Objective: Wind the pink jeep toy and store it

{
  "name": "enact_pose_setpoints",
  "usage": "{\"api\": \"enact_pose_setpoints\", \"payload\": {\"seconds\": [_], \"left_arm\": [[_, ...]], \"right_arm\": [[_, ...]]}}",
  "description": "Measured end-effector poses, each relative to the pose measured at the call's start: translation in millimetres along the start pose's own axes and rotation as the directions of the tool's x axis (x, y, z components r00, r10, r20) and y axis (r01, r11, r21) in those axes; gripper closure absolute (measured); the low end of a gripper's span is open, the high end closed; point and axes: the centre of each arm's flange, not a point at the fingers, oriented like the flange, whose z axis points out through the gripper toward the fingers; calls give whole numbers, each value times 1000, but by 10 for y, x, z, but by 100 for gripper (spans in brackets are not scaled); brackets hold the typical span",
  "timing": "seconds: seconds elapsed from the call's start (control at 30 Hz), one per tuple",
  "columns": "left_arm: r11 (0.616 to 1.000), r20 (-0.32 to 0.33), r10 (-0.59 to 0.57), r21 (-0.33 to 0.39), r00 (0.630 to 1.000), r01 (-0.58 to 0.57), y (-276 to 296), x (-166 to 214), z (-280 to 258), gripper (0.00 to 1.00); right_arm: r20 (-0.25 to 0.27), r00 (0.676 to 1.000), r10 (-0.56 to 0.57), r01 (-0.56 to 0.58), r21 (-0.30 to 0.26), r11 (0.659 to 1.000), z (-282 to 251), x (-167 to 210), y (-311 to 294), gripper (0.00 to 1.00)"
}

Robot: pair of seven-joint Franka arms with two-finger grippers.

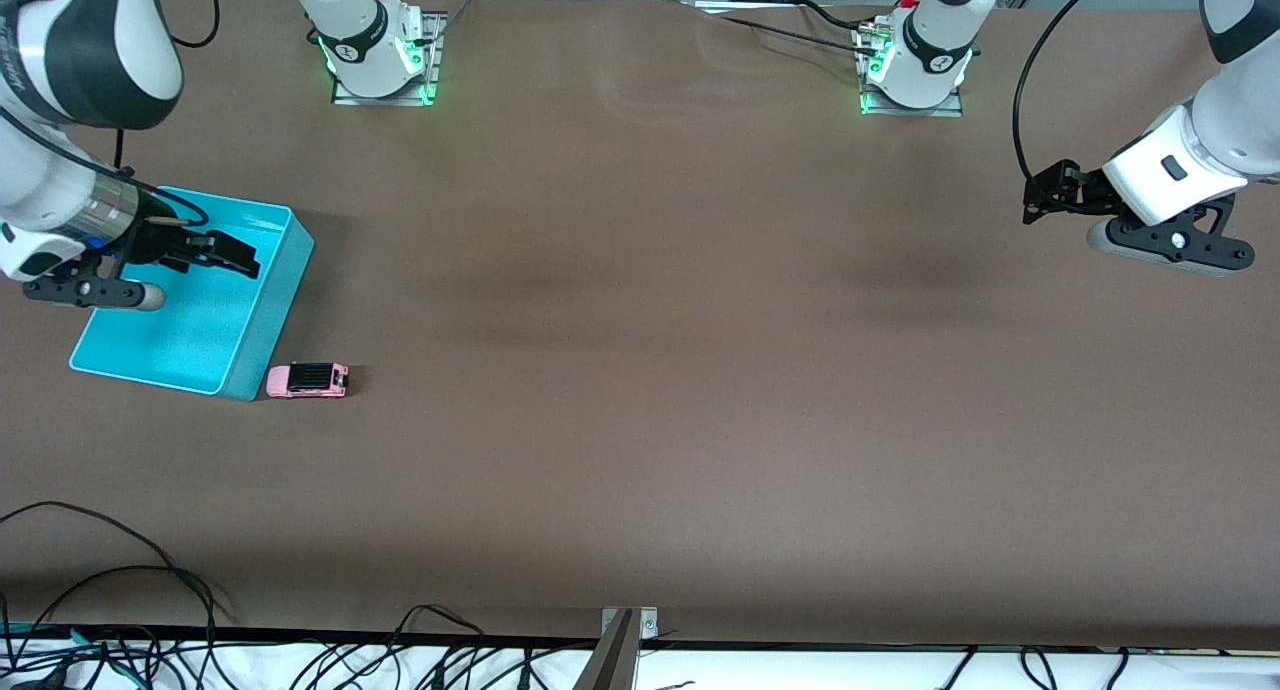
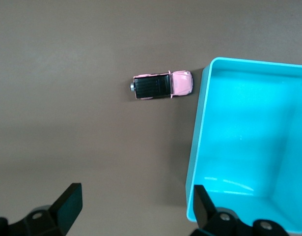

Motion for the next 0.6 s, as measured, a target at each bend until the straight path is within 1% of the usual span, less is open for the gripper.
{"api": "enact_pose_setpoints", "payload": {"seconds": [0.17,0.2,0.3,0.4,0.47,0.6], "left_arm": [[1000,2,6,0,1000,-6,31,1,-4,0],[1000,2,15,2,1000,-15,84,9,-4,0],[1000,1,18,2,1000,-18,99,11,-8,0],[1000,-2,19,3,1000,-19,105,14,-25,0],[1000,-9,19,4,1000,-19,106,16,-54,0],[1000,-17,19,5,1000,-19,102,20,-96,0]], "right_arm": [[-36,999,2,-2,2,1000,257,-1,14,0],[-58,998,4,-4,3,1000,445,-10,25,0],[-68,998,5,-5,3,1000,506,-10,28,0],[-92,996,6,-5,5,1000,596,-5,34,0],[-112,994,7,-7,6,1000,734,-2,42,0],[-134,991,13,-12,9,1000,1026,12,57,0]]}}
